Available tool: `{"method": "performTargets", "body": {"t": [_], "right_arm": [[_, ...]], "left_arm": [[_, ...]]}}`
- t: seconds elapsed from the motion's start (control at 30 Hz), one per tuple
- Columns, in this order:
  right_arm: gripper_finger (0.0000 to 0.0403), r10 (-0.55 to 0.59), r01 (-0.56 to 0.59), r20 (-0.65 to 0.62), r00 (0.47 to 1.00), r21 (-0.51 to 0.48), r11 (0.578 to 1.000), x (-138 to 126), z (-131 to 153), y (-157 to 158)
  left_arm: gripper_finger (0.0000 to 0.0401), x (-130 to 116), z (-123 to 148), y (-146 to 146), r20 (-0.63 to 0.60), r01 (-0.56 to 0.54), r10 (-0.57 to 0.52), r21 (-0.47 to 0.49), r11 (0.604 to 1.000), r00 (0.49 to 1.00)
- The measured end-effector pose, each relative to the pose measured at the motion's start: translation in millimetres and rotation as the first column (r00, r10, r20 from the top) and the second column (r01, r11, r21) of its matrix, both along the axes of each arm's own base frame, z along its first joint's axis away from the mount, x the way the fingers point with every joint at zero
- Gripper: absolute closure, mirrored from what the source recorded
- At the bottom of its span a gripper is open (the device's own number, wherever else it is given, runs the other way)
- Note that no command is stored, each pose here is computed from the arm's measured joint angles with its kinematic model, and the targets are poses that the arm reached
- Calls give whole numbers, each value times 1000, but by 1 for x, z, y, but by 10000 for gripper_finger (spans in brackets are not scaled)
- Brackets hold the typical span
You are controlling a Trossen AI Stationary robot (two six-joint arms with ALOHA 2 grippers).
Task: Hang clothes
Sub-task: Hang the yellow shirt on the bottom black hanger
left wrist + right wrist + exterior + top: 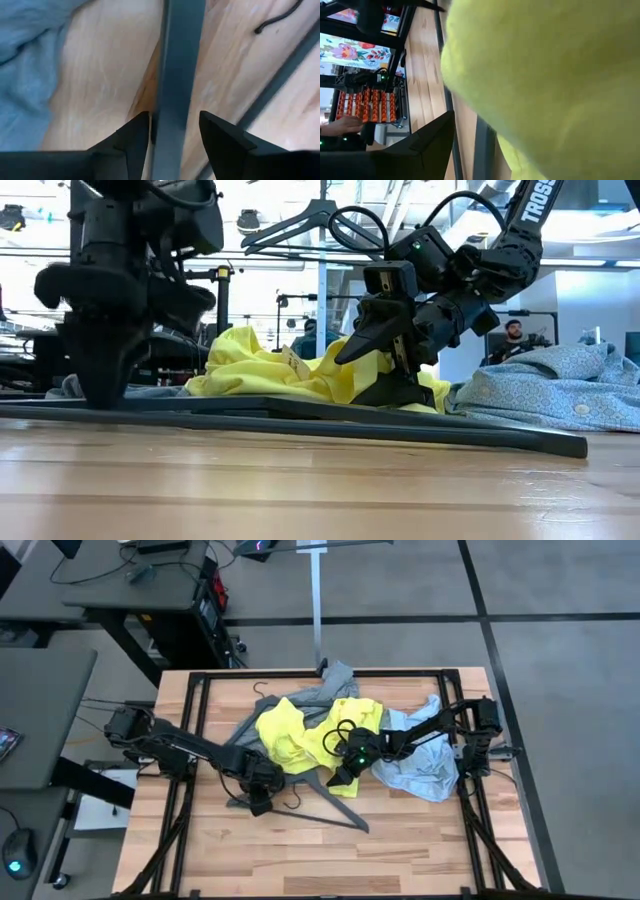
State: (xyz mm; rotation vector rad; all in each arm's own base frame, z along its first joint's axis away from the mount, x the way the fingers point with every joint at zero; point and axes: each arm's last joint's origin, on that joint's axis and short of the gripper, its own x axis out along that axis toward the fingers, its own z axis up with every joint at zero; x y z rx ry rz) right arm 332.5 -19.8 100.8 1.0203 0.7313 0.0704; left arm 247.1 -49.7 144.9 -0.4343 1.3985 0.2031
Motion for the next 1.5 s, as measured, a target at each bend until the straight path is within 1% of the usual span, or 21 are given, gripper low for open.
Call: {"method": "performTargets", "body": {"t": [0.07, 0.1, 0.2, 0.23, 0.4, 0.47, 0.53, 0.67, 0.77, 0.83, 0.9, 0.97, 1.03, 1.07, 1.17, 1.27, 1.3, 1.33, 1.4, 1.43, 1.5], "right_arm": [[158, 0, 0, 0, 1000, 0, 1000, 0, 0, 0], [158, 0, 0, 0, 1000, 0, 1000, 0, 0, 0], [158, 0, 0, 0, 1000, 0, 1000, 0, 0, 0], [158, 0, 0, 0, 1000, 1, 1000, 0, 0, 0], [158, -1, 1, 4, 1000, 2, 1000, 0, 0, 0], [158, -3, 3, 8, 1000, 4, 1000, 1, 1, 0], [158, -5, 5, 14, 1000, 9, 1000, 1, 1, 0], [158, 8, -10, 41, 999, 48, 999, 2, 5, -2], [158, 42, -42, 79, 996, 1, 999, 0, 13, -3], [158, 68, -62, 128, 989, -54, 997, -2, 26, -5], [158, 94, -76, 162, 982, -115, 990, -5, 39, -10], [158, 117, -88, 160, 980, -178, 980, -12, 49, -17], [158, 132, -96, 147, 980, -230, 969, -19, 57, -24], [158, 133, -92, 148, 980, -252, 963, -23, 62, -29], [159, 131, -81, 146, 981, -308, 948, -36, 78, -40], [159, 130, -64, 169, 977, -351, 934, -48, 95, -47], [159, 126, -54, 183, 975, -358, 932, -52, 102, -49], [159, 120, -41, 198, 973, -363, 931, -56, 108, -50], [159, 108, -14, 234, 966, -371, 929, -63, 121, -53], [159, 101, 2, 259, 960, -369, 929, -68, 129, -54], [159, 71, 45, 311, 948, -350, 936, -78, 145, -56]], "left_arm": [[254, 2, -7, 0, -20, -3, 3, 3, 1000, 1000], [267, 3, -10, 0, -34, -3, 3, 6, 1000, 999], [331, 3, -13, 1, -51, 8, -7, 25, 1000, 999], [338, 3, -12, 1, -45, -1, 3, 34, 999, 999], [337, 2, 4, 1, -1, -22, 22, 89, 996, 1000], [337, 0, 14, 2, 10, -35, 34, 136, 990, 999], [337, 3, 26, 2, 46, -53, 46, 145, 988, 998], [337, 4, 45, 0, 51, -47, 39, 176, 983, 998], [337, 11, 62, -3, 123, 30, -54, 192, 981, 991], [337, 13, 74, -5, 152, 108, -140, 198, 974, 978], [337, 14, 84, -7, 187, 203, -230, 152, 967, 955], [337, 14, 88, -5, 206, 269, -270, 32, 963, 941], [337, 14, 91, -4, 222, 312, -286, -89, 946, 932], [337, 14, 93, -5, 227, 335, -301, -128, 934, 926], [337, 11, 100, -6, 219, 384, -343, -186, 904, 913], [337, 12, 110, -8, 248, 427, -369, -244, 871, 896], [337, 13, 114, -8, 251, 427, -369, -240, 872, 895], [337, 13, 118, -7, 246, 415, -362, -214, 884, 899], [337, 15, 129, -4, 226, 375, -344, -106, 921, 911], [337, 17, 137, -2, 225, 355, -339, -32, 934, 913], [337, 21, 156, 3, 240, 286, -322, 173, 943, 916]]}}
